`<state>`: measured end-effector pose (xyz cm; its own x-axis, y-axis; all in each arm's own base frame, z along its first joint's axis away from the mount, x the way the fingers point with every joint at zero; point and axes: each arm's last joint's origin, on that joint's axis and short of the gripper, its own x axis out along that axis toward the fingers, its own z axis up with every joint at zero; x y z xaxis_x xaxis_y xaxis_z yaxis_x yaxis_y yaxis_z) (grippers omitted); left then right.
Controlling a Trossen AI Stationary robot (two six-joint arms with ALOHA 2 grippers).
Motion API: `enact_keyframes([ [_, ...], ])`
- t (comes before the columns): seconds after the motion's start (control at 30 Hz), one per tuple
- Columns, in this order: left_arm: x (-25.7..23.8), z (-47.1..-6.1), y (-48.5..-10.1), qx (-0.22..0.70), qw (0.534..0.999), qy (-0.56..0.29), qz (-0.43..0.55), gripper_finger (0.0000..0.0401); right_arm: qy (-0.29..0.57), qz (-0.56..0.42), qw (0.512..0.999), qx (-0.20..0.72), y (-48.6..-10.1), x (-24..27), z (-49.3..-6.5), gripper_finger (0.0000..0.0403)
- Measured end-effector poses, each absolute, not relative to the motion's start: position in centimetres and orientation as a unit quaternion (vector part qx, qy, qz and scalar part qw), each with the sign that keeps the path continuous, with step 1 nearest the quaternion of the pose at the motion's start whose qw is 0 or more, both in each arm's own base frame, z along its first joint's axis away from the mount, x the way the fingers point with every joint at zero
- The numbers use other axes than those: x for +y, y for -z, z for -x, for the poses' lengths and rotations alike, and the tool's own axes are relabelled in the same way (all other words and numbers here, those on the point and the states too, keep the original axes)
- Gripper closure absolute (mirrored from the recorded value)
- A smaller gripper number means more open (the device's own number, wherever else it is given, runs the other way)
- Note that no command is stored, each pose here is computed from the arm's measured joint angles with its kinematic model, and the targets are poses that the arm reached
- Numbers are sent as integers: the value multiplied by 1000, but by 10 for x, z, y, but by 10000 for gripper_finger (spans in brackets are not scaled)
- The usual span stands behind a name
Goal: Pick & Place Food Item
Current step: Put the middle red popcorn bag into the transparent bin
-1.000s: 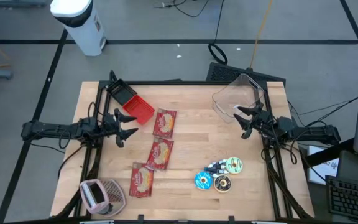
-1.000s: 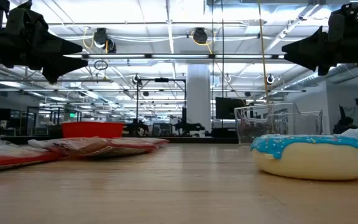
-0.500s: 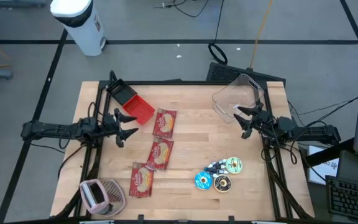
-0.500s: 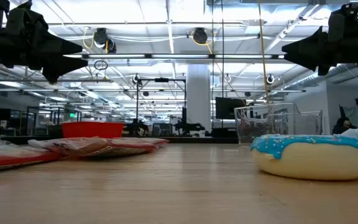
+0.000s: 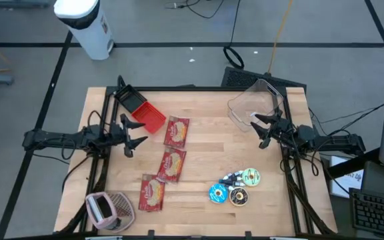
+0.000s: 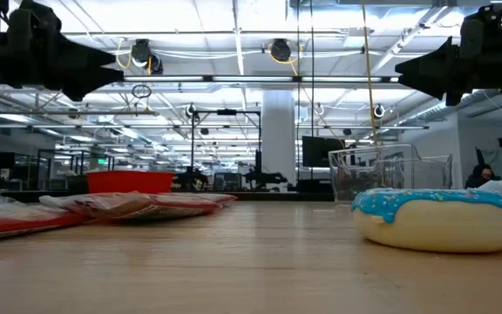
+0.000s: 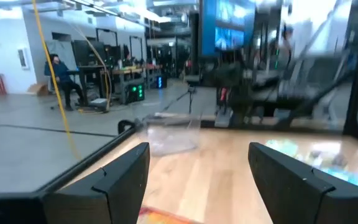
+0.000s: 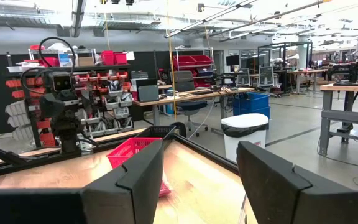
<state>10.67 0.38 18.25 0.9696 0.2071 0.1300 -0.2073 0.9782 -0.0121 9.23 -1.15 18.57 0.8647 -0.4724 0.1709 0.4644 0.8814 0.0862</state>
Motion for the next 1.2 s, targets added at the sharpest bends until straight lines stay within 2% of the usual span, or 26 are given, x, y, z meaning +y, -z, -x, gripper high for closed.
enact_keyframes([
  [0.17,4,-106,-188,-104,987,-98,78,127,243,-21,965,-94,-186,-12,-92,211],
  [0.47,4,-106,-188,-106,975,-96,172,128,243,-21,965,-94,-186,-12,-92,211],
  [0.53,3,-109,-187,-60,977,-89,183,128,243,-21,965,-94,-186,-12,-92,211],
  [0.7,-5,-126,-184,132,970,-90,183,128,243,-21,965,-94,-186,-12,-92,211],
  [0.93,-32,-177,-188,317,942,-8,108,128,243,-21,965,-94,-186,-12,-92,211],
  [1.2,-44,-224,-161,426,901,-21,78,128,243,-21,965,-93,-185,-12,-92,211],
])
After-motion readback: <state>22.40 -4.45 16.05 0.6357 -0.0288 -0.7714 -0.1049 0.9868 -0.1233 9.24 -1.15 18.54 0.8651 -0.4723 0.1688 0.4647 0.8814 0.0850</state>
